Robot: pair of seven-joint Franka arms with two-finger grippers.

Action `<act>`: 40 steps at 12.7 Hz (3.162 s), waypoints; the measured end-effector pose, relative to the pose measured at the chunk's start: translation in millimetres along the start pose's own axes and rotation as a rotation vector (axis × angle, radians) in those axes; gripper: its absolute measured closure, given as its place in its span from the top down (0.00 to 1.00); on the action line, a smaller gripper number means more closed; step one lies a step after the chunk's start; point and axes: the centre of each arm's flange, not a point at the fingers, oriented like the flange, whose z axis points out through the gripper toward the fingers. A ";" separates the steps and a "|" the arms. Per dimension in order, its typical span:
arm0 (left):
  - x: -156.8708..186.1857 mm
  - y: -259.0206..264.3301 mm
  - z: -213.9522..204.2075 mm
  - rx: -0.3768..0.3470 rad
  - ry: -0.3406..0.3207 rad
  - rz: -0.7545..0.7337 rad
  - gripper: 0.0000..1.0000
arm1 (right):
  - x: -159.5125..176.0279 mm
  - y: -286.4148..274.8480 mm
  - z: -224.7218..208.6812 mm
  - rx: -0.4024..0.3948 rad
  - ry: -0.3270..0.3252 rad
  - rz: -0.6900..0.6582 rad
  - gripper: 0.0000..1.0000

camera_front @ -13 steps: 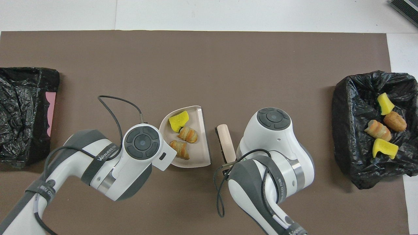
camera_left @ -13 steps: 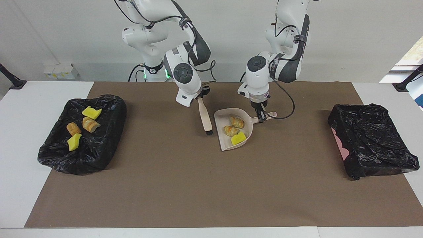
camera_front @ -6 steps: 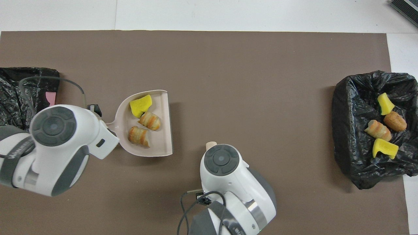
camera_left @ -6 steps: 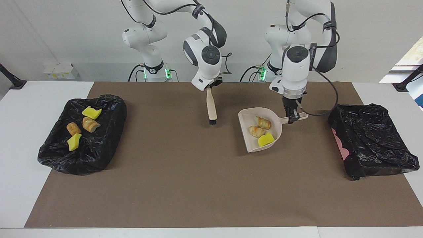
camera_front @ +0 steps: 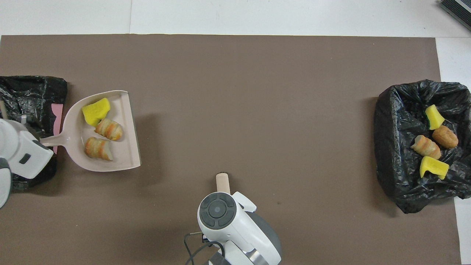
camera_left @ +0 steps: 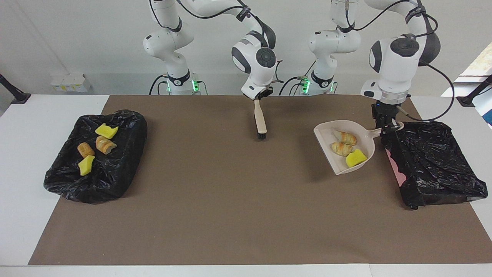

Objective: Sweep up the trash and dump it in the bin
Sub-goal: 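Carry the loaded dustpan with the left gripper over the nearby trash bag, then tip the dustpan into the bag with the left gripper while the right gripper withdraws, then bring the empty dustpan back and lower it onto the table with the left gripper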

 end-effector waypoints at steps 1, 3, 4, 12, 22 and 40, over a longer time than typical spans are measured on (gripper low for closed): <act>-23.3 -4.1 0.0 0.001 -0.002 -0.033 0.31 | 3.2 1.0 3.7 0.000 -0.003 0.005 0.26; -70.5 -10.2 -1.6 0.006 0.001 -0.117 0.31 | 4.5 1.1 4.2 0.000 -0.003 0.007 0.37; -94.2 -12.8 -2.4 0.009 -0.004 -0.144 0.31 | 5.2 0.2 1.3 0.005 0.001 0.006 0.48; -244.4 -75.1 -23.2 0.092 -0.224 -0.152 0.31 | 73.8 99.8 -160.1 0.117 0.114 0.065 1.00; -256.0 -96.2 -30.8 0.089 -0.637 0.112 0.31 | 103.5 308.9 -305.8 -0.008 0.291 -0.101 1.00; -125.2 -68.3 -47.2 -0.065 -0.476 -0.023 0.31 | 73.1 472.7 -339.6 0.002 0.397 0.158 1.00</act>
